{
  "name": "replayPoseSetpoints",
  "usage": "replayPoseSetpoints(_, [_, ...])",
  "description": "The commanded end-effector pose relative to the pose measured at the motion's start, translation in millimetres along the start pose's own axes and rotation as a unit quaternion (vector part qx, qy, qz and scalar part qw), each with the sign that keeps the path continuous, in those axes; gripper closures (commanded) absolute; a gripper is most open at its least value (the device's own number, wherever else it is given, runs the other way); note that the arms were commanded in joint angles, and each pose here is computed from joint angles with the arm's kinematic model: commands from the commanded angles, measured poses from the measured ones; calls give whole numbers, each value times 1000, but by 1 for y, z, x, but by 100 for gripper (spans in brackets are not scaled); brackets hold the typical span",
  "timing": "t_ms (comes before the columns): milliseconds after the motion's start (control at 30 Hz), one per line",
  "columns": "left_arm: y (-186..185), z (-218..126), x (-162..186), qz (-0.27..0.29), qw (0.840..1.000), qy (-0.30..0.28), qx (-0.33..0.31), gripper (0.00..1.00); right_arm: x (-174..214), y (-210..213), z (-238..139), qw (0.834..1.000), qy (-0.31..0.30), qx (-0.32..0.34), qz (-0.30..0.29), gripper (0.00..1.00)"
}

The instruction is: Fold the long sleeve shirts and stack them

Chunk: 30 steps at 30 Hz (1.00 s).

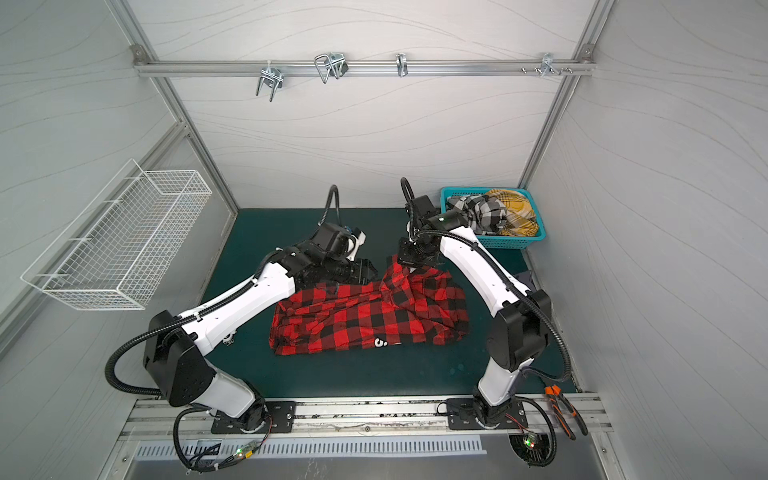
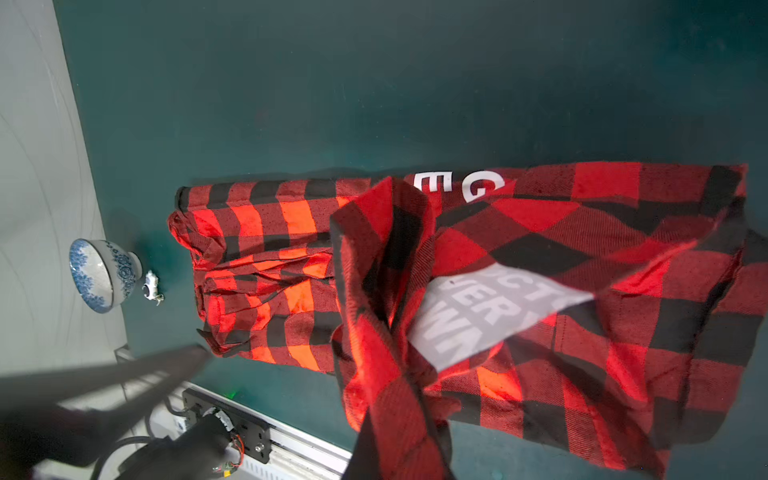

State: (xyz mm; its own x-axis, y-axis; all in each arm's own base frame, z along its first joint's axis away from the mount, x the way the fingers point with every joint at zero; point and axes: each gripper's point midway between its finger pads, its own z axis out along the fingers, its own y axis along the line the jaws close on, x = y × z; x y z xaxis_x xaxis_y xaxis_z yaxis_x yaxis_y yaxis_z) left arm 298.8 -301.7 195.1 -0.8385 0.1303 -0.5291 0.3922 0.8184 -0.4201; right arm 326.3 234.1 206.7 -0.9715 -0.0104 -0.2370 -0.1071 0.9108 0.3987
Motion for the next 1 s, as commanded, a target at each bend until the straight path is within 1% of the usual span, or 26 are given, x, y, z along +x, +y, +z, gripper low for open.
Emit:
replayPoseSetpoints(0, [-15, 8, -17, 74, 994, -79, -19, 35, 7, -5, 6, 999, 34, -7, 31, 100])
replayPoseSetpoints(100, [-21, 20, -16, 106, 988, -108, -33, 30, 11, -9, 11, 997, 57, -17, 51, 100])
replayPoseSetpoints(267, [-22, 37, -22, 116, 984, -125, -58, 25, 15, -13, 14, 995, 72, -25, 65, 100])
replayPoseSetpoints(400, [-21, 54, -24, 127, 981, -120, -86, 26, 15, -10, 12, 994, 74, -35, 68, 100])
replayPoseSetpoints(467, [-24, 64, -23, 135, 981, -106, -89, 29, 15, -11, 12, 994, 74, -36, 70, 100])
replayPoseSetpoints(533, [-29, 69, -20, 145, 981, -100, -80, 31, 15, -14, 11, 994, 75, -32, 74, 100])
replayPoseSetpoints(633, [-38, 66, -17, 150, 981, -112, -52, 30, 15, -16, 11, 993, 76, -39, 80, 100])
replayPoseSetpoints(667, [-37, 66, -18, 150, 980, -117, -53, 31, 15, -16, 11, 993, 77, -42, 81, 100])
replayPoseSetpoints(733, [-32, 69, -22, 150, 979, -122, -70, 36, 15, -15, 9, 993, 76, -43, 81, 100])
replayPoseSetpoints(800, [-31, 73, -27, 152, 978, -115, -85, 46, 16, -18, 9, 993, 77, -40, 82, 100])
replayPoseSetpoints(833, [-31, 75, -29, 152, 978, -109, -92, 55, 16, -19, 10, 993, 77, -39, 83, 100])
replayPoseSetpoints(867, [-31, 78, -30, 151, 978, -105, -98, 66, 17, -22, 10, 993, 78, -37, 84, 99])
replayPoseSetpoints(933, [-31, 80, -34, 148, 978, -106, -104, 91, 18, -25, 11, 992, 79, -36, 89, 99])
replayPoseSetpoints(967, [-31, 80, -35, 147, 978, -108, -104, 98, 17, -27, 12, 992, 78, -36, 92, 98])
